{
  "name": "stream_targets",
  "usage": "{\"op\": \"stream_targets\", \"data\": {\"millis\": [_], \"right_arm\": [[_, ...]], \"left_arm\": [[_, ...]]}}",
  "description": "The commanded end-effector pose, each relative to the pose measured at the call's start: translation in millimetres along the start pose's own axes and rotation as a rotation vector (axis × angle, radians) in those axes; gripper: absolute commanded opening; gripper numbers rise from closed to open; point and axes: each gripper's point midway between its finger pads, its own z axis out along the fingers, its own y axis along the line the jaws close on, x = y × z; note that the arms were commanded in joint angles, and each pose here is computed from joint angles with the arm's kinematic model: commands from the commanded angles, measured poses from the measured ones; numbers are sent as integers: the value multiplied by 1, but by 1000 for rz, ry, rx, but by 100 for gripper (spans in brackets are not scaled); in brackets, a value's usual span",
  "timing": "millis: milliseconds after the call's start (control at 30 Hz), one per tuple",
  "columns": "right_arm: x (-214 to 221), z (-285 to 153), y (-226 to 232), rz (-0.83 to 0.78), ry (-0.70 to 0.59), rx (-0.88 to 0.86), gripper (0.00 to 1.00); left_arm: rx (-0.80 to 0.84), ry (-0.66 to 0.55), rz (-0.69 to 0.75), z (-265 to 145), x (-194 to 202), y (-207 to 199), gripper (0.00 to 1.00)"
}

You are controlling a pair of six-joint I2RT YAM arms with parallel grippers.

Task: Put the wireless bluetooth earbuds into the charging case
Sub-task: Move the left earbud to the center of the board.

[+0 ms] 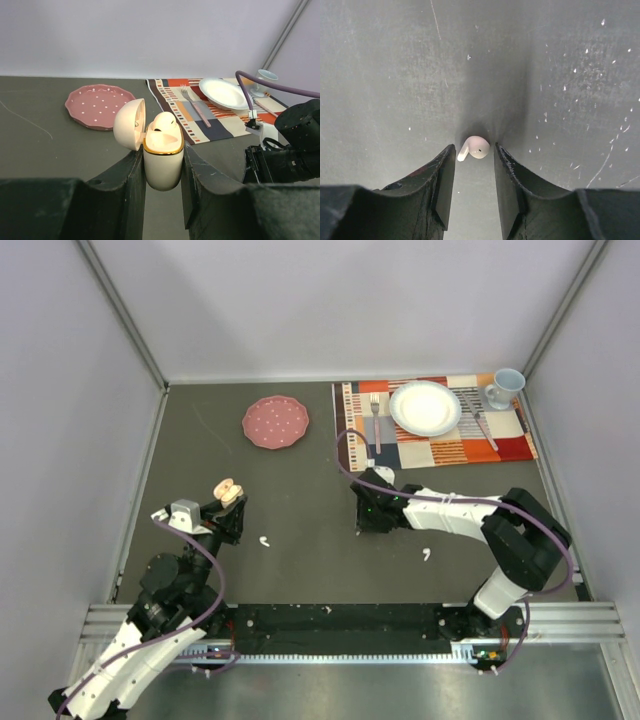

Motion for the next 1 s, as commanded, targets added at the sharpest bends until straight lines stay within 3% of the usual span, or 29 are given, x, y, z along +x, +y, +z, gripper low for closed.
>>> {"op": "stream_targets", "data": {"millis": [0, 333, 600, 967], "right_arm": [[-8, 3, -9, 53, -23, 68, 36], [-8, 5, -14, 123, -39, 110, 25], [-7, 11, -12, 122, -38, 128, 25], [-13, 7, -16, 36, -47, 180, 33]], "left_arm": [[21, -62, -41, 1, -15, -6, 0], [22, -70, -47, 2, -15, -6, 0], [24, -71, -47, 2, -17, -6, 0], [19, -68, -47, 2, -14, -5, 0]]}}
